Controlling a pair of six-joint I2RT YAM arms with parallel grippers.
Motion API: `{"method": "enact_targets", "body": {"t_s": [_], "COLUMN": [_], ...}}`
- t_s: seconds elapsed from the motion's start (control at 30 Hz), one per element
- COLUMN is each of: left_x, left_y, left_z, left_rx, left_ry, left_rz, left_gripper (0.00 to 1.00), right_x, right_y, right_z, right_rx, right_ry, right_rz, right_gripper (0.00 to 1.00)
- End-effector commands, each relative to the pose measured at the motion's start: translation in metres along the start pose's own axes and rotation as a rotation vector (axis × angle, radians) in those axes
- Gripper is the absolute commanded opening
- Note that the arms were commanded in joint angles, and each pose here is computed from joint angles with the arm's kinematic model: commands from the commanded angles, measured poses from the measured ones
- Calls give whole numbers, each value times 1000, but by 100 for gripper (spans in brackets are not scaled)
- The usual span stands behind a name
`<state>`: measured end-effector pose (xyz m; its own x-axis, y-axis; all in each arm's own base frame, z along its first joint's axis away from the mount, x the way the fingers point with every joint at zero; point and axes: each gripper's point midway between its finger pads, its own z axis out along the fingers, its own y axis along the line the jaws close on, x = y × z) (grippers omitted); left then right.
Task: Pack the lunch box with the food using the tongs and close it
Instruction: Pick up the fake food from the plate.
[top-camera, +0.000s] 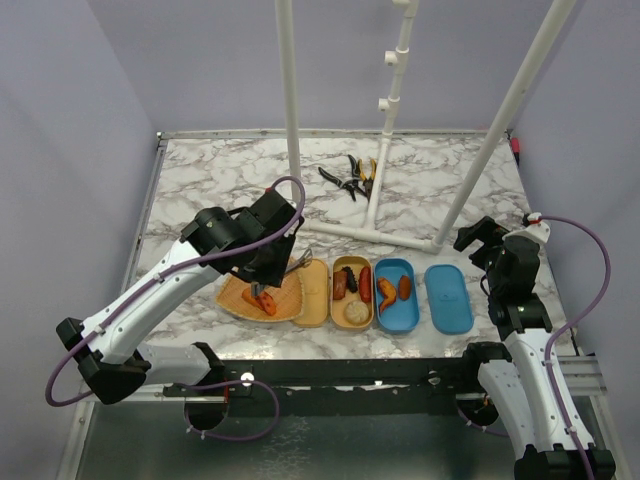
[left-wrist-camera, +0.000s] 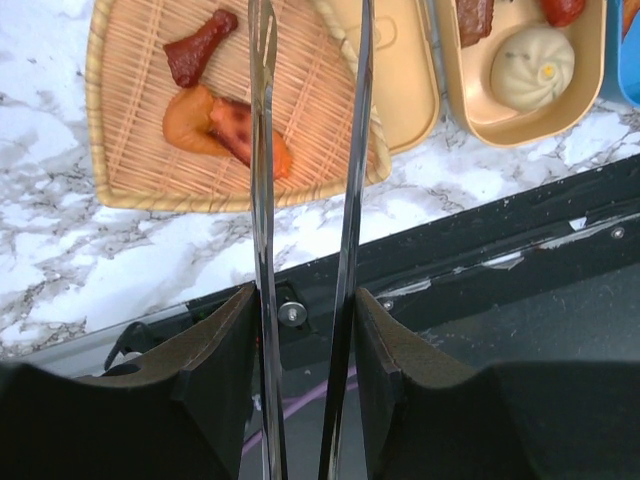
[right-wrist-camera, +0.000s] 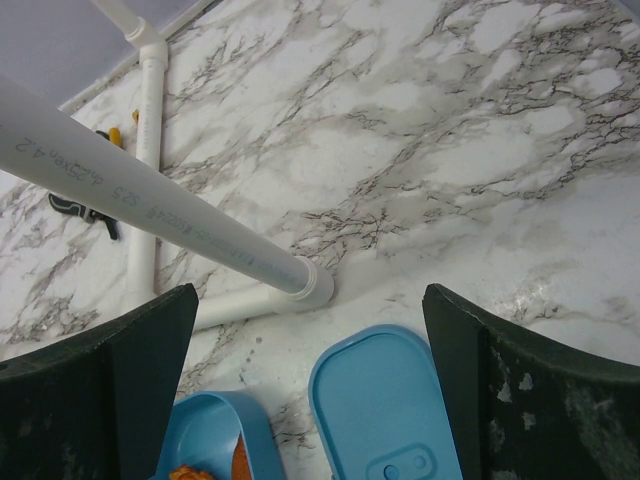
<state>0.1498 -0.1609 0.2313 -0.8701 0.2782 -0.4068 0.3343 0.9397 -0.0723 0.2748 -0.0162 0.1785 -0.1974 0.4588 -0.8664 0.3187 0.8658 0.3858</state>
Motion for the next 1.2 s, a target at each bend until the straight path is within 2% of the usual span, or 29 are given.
{"method": "enact_targets", "body": {"t_s": [0.0,0.27,0.47,0.6,1.17], "left_x": [25,18,21,17,32], "left_y": [1,20,48,64,52], "left_z": [3,10,22,21,31], "left_rx": [20,-71,-176,-243,-167], "left_ry": [80,63,85,56,130], "left_rz": [-37,-39,-39,-51,-72], "left_gripper": [43,41,41,42,46], "right_x": [2,1,0,0,3], "right_y": [-1,-1,-1,-1,0], "right_z": [2,1,-1,0,2], "right_rx": [0,-4,-5,-5,-9], "right_ry": [-3,-5,-11,-12,-2], "right_rz": [0,1,2,2,7], "right_gripper": [100,100,100,100,100]}}
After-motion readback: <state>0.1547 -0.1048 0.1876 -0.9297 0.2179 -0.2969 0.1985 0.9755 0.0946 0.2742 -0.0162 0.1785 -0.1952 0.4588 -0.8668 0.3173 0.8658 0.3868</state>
